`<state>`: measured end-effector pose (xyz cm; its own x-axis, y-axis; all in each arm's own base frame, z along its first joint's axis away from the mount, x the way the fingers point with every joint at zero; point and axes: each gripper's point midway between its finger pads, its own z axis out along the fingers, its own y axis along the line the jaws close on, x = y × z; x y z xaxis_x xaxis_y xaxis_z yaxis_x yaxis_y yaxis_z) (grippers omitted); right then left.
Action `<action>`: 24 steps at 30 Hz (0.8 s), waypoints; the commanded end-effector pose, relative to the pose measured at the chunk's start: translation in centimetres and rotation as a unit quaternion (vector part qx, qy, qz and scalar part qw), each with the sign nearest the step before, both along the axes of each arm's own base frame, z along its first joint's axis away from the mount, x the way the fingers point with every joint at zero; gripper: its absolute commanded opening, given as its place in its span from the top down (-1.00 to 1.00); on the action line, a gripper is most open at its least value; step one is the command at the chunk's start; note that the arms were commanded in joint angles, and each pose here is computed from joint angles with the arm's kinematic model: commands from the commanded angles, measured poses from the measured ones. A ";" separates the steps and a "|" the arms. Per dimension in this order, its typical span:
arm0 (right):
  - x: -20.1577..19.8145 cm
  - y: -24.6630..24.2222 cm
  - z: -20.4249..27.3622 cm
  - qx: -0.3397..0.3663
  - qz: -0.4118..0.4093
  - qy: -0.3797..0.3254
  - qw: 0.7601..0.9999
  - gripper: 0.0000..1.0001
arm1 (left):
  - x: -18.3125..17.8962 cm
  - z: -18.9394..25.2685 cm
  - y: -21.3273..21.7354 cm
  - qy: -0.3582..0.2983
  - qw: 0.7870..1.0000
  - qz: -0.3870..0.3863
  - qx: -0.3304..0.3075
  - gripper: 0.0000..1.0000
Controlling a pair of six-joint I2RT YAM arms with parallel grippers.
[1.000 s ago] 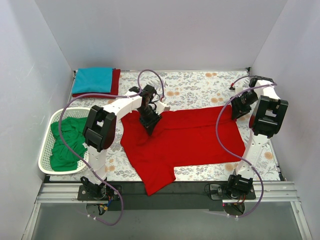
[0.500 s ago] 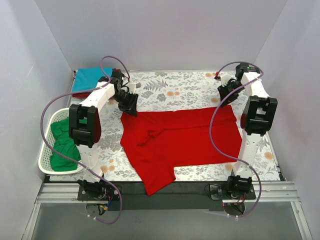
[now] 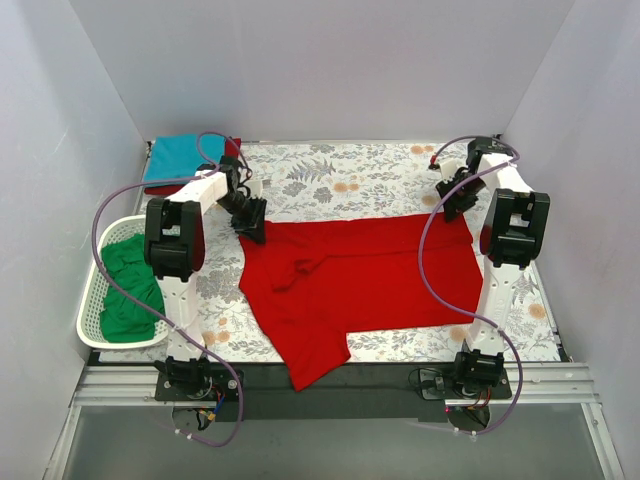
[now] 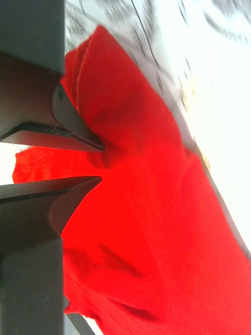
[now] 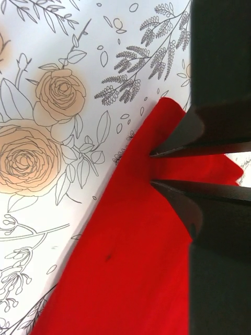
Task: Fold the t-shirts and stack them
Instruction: Fold the tshirt
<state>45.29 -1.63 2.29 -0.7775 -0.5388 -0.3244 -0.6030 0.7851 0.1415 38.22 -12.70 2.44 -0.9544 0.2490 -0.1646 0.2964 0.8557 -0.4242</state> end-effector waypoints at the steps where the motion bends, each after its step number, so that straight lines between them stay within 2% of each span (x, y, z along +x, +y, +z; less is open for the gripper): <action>1: -0.6 -1.3 -1.1 -0.033 -0.012 0.008 0.999 0.42 | 0.6 1.5 2.1 -0.019 0.999 0.028 -0.001 0.51; 7: -0.2 0.0 1.1 -0.002 -0.008 -0.015 1.000 0.42 | 0.7 5.6 0.7 -0.039 0.996 0.025 -0.081 0.32; 11: 0.3 0.5 3.6 0.013 0.002 -0.048 0.999 0.41 | 2.4 8.2 0.7 -0.066 0.990 0.054 -0.110 0.21; 18: 1.8 1.5 5.9 0.037 0.010 -0.085 0.996 0.39 | 4.8 6.7 2.5 -0.066 0.990 0.108 -0.067 0.12; 20: 2.2 2.0 5.3 0.040 0.015 -0.080 0.996 0.39 | 5.0 5.0 3.0 -0.049 0.991 0.119 -0.048 0.08; 24: 1.9 3.2 4.2 0.045 0.025 -0.067 0.996 0.39 | 5.4 4.3 3.2 -0.046 0.990 0.125 -0.042 0.07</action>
